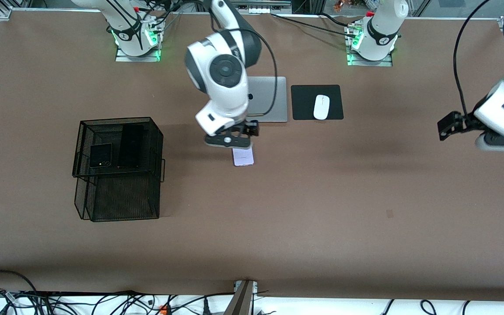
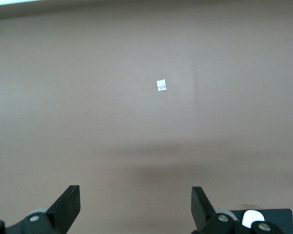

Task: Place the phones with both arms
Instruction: 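Grasp the white phone with the right gripper while the left gripper withdraws, then carry the white phone with the right gripper into the basket, then open the right gripper to release the white phone in the basket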

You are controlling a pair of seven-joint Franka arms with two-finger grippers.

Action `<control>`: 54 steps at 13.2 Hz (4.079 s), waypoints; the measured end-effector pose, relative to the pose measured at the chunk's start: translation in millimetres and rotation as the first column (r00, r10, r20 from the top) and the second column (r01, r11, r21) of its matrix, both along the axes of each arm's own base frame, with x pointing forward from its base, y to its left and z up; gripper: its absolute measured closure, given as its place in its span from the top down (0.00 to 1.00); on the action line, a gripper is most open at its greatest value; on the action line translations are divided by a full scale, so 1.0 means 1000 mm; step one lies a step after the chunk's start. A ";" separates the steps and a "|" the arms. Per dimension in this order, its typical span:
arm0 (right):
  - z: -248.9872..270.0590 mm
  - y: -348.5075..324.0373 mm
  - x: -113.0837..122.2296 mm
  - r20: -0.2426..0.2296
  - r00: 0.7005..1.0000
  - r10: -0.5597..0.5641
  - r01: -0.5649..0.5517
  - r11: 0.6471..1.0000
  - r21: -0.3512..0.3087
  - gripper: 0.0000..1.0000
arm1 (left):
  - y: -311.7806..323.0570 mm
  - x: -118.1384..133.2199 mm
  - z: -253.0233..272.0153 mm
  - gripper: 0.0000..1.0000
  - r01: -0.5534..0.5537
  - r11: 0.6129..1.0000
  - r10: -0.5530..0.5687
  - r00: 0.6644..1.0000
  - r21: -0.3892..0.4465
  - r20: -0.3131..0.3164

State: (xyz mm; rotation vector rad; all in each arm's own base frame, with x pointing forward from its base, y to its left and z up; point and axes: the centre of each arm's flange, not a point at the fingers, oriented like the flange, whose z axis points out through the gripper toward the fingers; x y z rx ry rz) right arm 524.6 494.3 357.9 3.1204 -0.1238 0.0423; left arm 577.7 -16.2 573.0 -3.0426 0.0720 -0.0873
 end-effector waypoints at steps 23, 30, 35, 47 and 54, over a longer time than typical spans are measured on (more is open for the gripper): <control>-0.181 0.010 -0.007 0.040 0.981 0.192 -0.190 0.981 -0.048 0.84 | -0.003 -0.037 -0.015 1.00 0.005 0.999 -0.007 0.999 -0.035 -0.053; -0.052 -0.019 0.032 -0.006 0.994 0.113 -0.113 0.994 0.000 0.84 | -0.019 -0.022 -0.002 1.00 0.037 0.999 -0.037 0.999 -0.036 -0.022; 0.069 -0.163 0.096 -0.066 0.998 0.021 -0.021 1.000 -0.010 0.84 | -0.020 -0.019 -0.006 1.00 0.037 0.999 -0.038 0.999 -0.036 -0.036; -0.037 -0.410 0.205 -0.018 0.993 0.113 -0.114 0.992 -0.056 0.84 | -0.023 -0.020 -0.005 1.00 0.042 0.998 -0.044 0.998 -0.036 -0.037; -0.096 -0.404 0.199 -0.047 0.995 0.089 -0.089 0.996 -0.003 0.99 | -0.029 -0.020 -0.004 1.00 0.051 0.998 -0.052 0.998 -0.036 -0.039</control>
